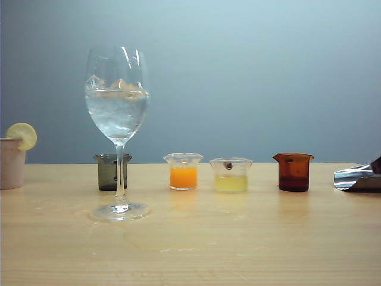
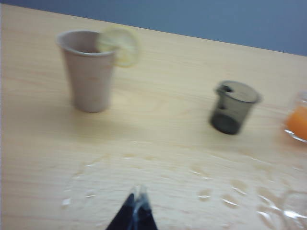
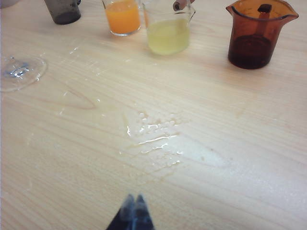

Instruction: Pick up the first measuring cup from the left, pour the coconut rum inside into the goblet, and finally put the measuring cup back in its original place.

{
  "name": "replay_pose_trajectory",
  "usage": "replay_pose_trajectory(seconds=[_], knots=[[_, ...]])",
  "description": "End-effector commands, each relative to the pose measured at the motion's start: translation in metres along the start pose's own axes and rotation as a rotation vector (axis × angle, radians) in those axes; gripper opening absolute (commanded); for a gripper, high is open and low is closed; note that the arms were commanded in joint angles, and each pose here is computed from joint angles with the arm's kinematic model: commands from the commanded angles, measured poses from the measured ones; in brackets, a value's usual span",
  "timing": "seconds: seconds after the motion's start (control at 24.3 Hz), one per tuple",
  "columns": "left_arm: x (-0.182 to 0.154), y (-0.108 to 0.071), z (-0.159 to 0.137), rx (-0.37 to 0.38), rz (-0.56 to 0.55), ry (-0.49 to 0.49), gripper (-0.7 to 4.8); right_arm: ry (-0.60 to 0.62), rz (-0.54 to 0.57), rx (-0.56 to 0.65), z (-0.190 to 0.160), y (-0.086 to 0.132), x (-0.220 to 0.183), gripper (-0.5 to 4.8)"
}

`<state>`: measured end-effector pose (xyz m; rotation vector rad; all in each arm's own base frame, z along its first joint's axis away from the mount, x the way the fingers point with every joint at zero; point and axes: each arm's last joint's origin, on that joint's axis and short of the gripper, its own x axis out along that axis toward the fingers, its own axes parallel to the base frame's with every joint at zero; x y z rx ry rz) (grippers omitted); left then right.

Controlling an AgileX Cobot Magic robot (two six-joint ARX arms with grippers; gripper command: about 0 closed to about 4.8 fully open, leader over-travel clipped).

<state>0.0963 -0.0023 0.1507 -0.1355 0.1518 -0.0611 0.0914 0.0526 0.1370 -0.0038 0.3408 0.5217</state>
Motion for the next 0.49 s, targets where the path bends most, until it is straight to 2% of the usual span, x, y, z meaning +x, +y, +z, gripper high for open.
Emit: replay_pose_trajectory(seconds=[0.04, 0.21, 0.33, 0.49], knots=[[0.000, 0.003, 0.002, -0.004, 0.038, -0.017, -0.05, -0.073, -0.055, 0.021, 0.003, -0.006, -0.005, 0.00], [0.000, 0.003, 0.002, -0.004, 0.031, -0.016, -0.05, -0.223, -0.251, 0.059, 0.012, -0.025, -0.017, 0.00], [0.000, 0.003, 0.002, -0.003, 0.031, -0.016, -0.05, -0.240, -0.389, 0.089, 0.012, -0.038, -0.022, 0.00], [0.000, 0.003, 0.002, -0.003, 0.031, -0.016, -0.05, -0.242, -0.469, 0.108, 0.012, -0.045, -0.025, 0.00]])
